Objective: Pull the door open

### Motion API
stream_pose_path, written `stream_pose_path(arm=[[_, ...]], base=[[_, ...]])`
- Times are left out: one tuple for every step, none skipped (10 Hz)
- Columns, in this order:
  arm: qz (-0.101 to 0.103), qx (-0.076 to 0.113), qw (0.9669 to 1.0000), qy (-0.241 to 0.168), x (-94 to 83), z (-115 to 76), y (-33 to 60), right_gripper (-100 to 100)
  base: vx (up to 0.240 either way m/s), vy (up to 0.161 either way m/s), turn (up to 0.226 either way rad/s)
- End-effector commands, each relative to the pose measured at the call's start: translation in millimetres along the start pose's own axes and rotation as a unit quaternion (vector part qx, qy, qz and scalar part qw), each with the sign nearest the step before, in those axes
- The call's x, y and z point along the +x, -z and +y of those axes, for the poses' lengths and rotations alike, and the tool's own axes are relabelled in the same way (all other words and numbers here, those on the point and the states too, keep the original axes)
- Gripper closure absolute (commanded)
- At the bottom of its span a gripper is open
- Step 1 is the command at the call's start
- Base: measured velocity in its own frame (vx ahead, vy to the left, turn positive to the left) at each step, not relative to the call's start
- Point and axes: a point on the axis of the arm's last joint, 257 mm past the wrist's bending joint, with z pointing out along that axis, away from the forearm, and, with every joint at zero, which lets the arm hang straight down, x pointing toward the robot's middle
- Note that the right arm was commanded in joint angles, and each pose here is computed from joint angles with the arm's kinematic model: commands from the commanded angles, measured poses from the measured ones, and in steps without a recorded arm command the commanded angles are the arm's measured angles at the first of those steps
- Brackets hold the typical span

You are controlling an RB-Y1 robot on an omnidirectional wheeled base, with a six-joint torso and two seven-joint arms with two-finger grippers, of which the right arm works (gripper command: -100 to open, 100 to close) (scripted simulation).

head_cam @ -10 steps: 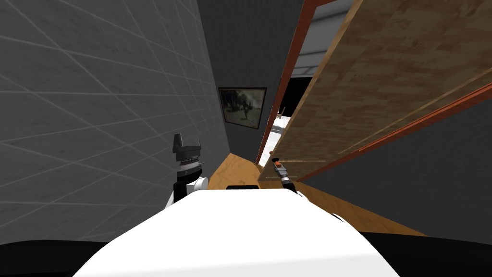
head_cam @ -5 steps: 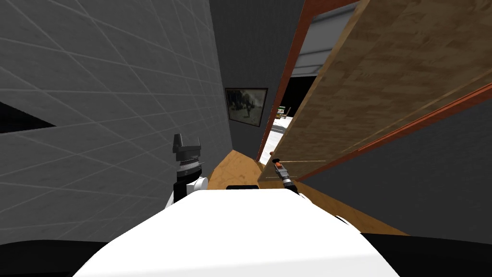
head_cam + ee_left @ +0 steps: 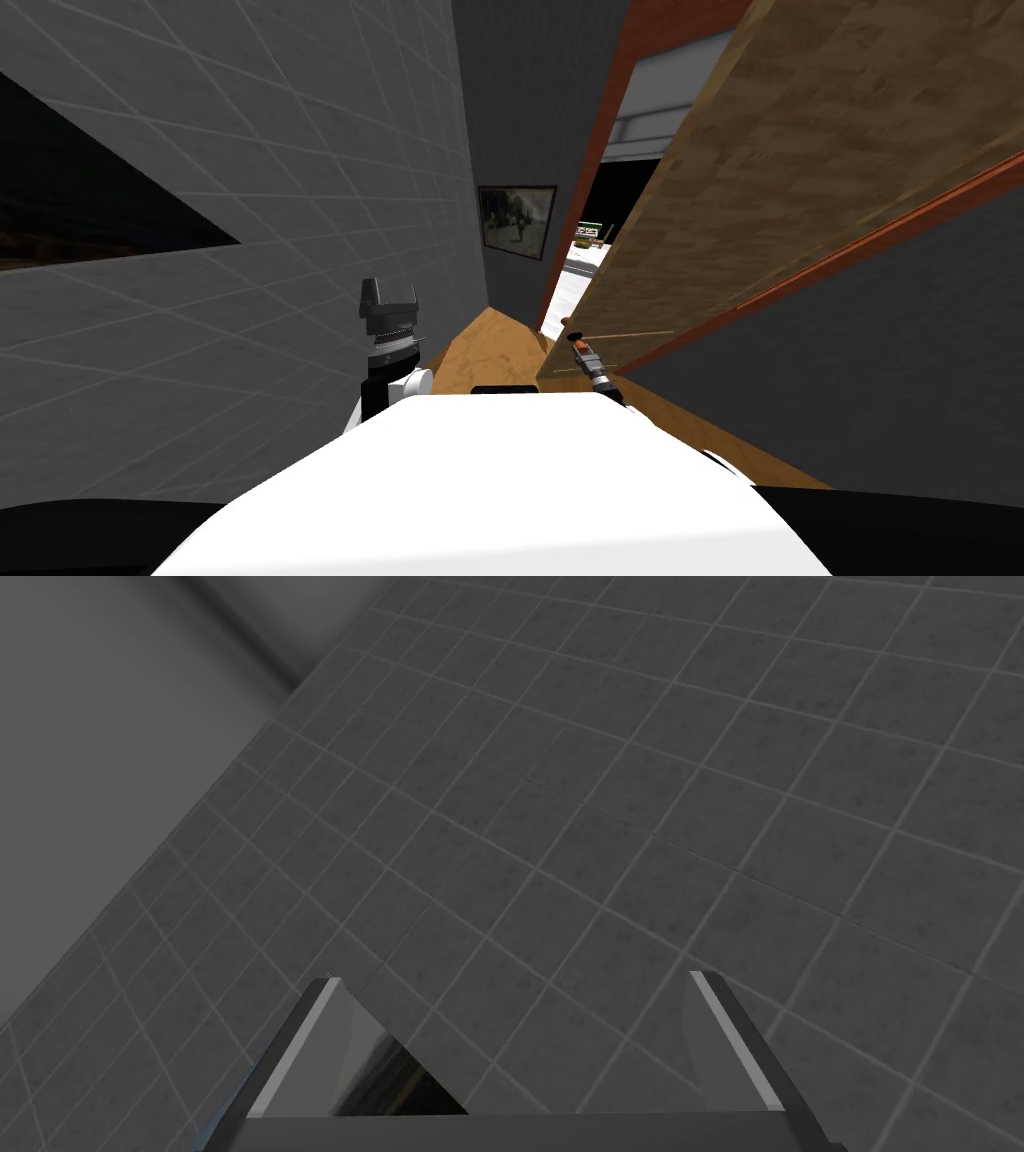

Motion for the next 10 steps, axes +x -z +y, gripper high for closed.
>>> stream_pose_path(arm=[[0.002,0.004,1.0000,0.000,0.4,-0.2,5.6,100],[0.002,0.006,1.0000,0.000,0.5,0.6,9.2,100],[0.002,0.009,1.0000,0.000,0.7,1.3,13.1,100],[0.002,0.011,0.9999,0.000,1.0,2.0,17.0,100],[0.003,0.013,0.9999,0.000,1.2,2.7,20.8,100],[0.003,0.015,0.9999,0.000,1.5,3.3,24.3,100],[0.003,0.017,0.9998,0.000,1.7,3.9,27.3,100],[0.003,0.019,0.9998,0.000,2.0,4.4,30.7,100],[0.001,0.019,0.9998,0.000,1.2,2.6,28.1,100],[0.000,0.022,0.9998,0.000,-0.1,1.9,33.2,100]], base=[[-0.233,-0.092,0.223],[-0.224,-0.101,0.185],[-0.192,-0.096,0.153],[-0.174,-0.071,0.157],[-0.222,-0.057,0.151],[-0.265,-0.093,0.193],[-0.209,-0.098,0.161],[-0.180,-0.083,0.133],[-0.084,-0.035,0.030],[-0.121,-0.047,0.126]])
